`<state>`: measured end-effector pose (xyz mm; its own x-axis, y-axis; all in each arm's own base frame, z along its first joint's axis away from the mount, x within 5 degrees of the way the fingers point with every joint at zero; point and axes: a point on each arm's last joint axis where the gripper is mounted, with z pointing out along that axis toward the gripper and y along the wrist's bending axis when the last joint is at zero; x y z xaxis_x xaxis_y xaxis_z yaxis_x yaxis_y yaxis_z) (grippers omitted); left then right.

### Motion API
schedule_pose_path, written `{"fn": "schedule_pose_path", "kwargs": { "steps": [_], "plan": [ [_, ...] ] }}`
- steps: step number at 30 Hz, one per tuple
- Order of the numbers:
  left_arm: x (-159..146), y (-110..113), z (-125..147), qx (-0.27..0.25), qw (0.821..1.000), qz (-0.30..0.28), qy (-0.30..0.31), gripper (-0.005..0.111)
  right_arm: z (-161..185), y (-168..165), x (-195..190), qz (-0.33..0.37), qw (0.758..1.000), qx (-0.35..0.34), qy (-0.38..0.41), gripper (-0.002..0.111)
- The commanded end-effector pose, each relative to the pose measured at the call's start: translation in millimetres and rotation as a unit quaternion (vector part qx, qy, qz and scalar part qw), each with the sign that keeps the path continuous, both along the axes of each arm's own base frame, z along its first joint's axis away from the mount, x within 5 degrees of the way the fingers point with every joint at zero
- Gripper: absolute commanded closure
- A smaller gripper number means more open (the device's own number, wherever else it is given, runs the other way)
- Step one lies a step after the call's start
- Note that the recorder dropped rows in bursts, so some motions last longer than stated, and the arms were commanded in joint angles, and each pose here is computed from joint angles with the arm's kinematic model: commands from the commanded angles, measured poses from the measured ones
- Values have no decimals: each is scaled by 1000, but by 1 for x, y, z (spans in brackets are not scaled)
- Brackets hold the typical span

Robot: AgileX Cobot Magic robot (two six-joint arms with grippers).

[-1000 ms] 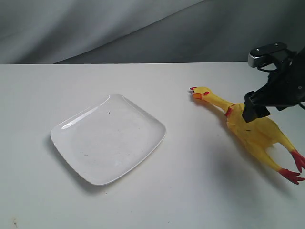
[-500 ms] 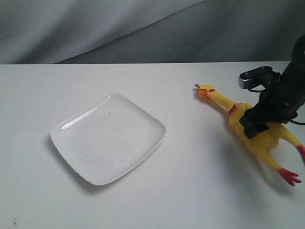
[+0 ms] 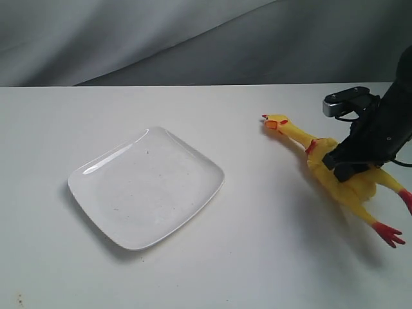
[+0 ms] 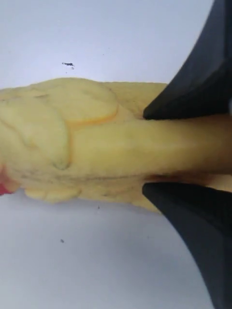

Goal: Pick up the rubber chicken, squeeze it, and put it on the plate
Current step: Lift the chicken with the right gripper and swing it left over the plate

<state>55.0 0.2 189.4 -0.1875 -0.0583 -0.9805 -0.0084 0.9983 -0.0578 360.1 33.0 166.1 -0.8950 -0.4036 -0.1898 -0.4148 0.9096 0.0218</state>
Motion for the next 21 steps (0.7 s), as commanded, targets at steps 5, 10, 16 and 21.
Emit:
{"fn": "schedule_pose_path", "kwargs": {
  "steps": [5, 10, 16, 21],
  "plan": [
    [0, 0, 0, -1, 1000, 1, -5, 3, 73, 7, -15, -16, 992, 58, -107, 108],
    [0, 0, 0, -1, 1000, 1, -5, 3, 104, 18, -30, 12, 984, 121, -132, 108],
    [0, 0, 0, -1, 1000, 1, -5, 3, 130, 34, -48, 65, 965, 210, -139, 108],
    [0, 0, 0, -1, 1000, 1, -5, 3, 135, 53, -55, 112, 953, 250, -133, 108]
  ]
}}
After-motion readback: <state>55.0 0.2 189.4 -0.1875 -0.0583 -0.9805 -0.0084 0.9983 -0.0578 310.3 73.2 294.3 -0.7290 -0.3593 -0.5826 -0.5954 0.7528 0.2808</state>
